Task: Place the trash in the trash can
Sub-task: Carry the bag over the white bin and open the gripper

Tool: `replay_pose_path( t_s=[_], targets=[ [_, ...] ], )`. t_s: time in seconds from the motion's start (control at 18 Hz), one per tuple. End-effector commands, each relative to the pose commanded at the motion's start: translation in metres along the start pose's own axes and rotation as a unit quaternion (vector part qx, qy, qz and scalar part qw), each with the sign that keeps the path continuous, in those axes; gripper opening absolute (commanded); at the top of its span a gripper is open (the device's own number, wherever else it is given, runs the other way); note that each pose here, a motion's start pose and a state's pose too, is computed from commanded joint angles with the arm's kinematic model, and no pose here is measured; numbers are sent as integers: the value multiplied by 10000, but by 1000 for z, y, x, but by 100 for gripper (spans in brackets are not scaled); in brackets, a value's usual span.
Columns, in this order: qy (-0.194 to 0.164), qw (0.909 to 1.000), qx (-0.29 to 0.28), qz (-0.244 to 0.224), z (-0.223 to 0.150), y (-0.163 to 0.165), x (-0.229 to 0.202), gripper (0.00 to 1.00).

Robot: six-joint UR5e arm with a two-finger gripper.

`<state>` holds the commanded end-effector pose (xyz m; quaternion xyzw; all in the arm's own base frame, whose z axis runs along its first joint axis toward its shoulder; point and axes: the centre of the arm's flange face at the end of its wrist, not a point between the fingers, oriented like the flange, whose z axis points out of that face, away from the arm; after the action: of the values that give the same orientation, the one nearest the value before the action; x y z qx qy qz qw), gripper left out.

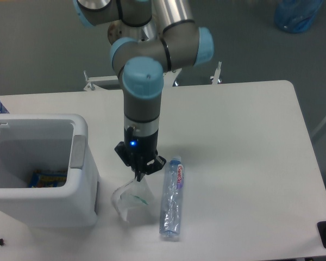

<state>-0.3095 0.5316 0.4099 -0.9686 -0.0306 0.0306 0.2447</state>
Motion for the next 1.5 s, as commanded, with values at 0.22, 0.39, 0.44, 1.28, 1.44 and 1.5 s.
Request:
replay_pose_path(
  t_s=[0.22,0.39,0.44,1.28,1.44,1.5],
  targets=[
    [34,9958,685,-603,-50,-28,-19,0],
    [69,9873,1192,-1045,-94,-45,-30,0],
    [100,9844,1306,-1174,-104,-46,-34,0],
    [1090,9729,1742,-1063,-160,-49,106,0],
    [1238,9736,1634,-1000,-149,-47,123,0],
    [1288,9741,1575,-984,-142,-46,129,0]
  ],
)
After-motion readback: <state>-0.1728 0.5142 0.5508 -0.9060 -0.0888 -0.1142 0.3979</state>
